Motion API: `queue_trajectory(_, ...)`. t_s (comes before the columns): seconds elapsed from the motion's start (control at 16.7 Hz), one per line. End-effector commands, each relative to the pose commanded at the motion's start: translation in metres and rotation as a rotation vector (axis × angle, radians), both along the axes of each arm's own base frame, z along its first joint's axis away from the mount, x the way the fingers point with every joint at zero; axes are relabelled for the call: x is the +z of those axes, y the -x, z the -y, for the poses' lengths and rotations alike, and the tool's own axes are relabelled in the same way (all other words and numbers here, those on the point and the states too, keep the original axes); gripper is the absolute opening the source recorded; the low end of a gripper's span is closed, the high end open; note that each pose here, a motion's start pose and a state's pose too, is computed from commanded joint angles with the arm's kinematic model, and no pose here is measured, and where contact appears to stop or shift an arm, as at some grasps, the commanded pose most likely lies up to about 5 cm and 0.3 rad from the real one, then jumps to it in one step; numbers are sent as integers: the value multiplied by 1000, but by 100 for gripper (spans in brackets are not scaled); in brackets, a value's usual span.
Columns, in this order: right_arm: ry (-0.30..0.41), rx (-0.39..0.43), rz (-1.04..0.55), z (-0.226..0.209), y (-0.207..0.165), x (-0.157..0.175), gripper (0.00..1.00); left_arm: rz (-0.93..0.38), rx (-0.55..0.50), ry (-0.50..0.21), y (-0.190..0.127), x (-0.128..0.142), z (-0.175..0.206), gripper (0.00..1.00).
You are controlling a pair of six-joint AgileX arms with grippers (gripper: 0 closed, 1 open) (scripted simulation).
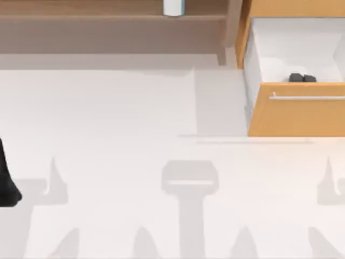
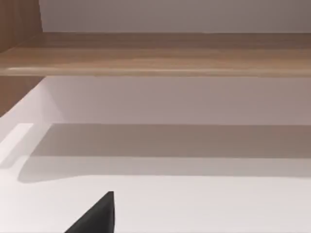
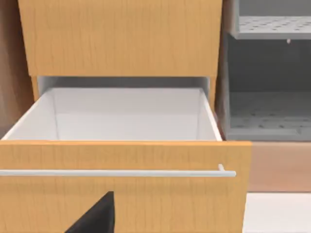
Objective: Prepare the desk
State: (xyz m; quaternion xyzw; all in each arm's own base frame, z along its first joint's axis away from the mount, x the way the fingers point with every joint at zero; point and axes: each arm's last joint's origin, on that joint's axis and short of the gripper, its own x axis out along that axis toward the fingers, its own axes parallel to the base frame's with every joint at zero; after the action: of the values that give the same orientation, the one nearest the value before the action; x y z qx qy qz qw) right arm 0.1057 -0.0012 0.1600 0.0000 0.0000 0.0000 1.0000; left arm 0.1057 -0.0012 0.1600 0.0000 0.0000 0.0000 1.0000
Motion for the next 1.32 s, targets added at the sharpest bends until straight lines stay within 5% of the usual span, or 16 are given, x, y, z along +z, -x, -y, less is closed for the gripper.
queue_trajectory(0.36,-24,15,-57,-1,-1,21,100,0,0,0,0,0,0,100)
queue_trajectory(0.72,-95,35,-294,-8,-37,112,100,0,0,0,0,0,0,100)
queue_trajectory(1.02,-136,13,-672,-24,-147,160,100,0,0,0,0,0,0,100)
queue_trajectory(1.32,-134,-49,-1086,-49,-272,114,100,0,0,0,0,0,0,100)
